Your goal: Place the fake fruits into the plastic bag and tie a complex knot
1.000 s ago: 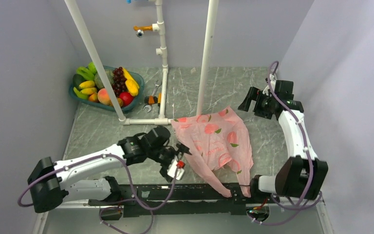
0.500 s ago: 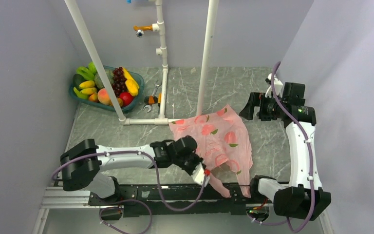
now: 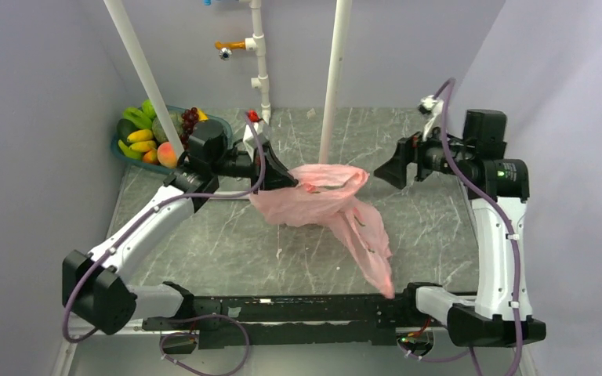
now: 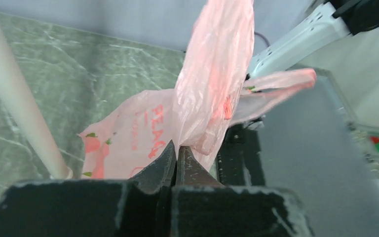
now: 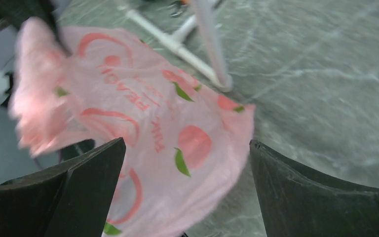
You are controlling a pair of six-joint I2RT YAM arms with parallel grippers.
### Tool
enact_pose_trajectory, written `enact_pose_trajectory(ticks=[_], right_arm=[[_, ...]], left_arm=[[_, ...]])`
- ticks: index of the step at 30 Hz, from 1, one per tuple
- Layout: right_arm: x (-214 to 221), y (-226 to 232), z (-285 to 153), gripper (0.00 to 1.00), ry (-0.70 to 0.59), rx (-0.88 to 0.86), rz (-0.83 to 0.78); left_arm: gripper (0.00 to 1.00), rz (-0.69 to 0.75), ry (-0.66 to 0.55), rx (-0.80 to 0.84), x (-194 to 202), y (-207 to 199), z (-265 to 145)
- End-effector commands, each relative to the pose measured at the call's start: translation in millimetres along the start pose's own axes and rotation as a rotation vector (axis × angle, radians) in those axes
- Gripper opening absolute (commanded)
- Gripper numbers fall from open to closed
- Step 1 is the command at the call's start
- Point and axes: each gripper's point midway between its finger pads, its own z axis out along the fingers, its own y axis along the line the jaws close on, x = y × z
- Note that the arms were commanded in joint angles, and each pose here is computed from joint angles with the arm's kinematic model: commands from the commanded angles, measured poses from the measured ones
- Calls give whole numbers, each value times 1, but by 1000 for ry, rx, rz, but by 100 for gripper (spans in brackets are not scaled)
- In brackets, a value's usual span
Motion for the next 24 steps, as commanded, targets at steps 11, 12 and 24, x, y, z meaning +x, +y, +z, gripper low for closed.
enact_pose_trajectory(ticks=[11,12,24], right_arm=[[12,110,45,100,-12,-376,-298],[16,109,50,100,5,-367,-308],[81,77,71,31,106,-225,-456]], left_arm=[[0,-234,-37,294,-38,-12,-23],[0,-217,-44,300,-39,-14,-24],[0,-263,-47,360,-44,-14,-31]])
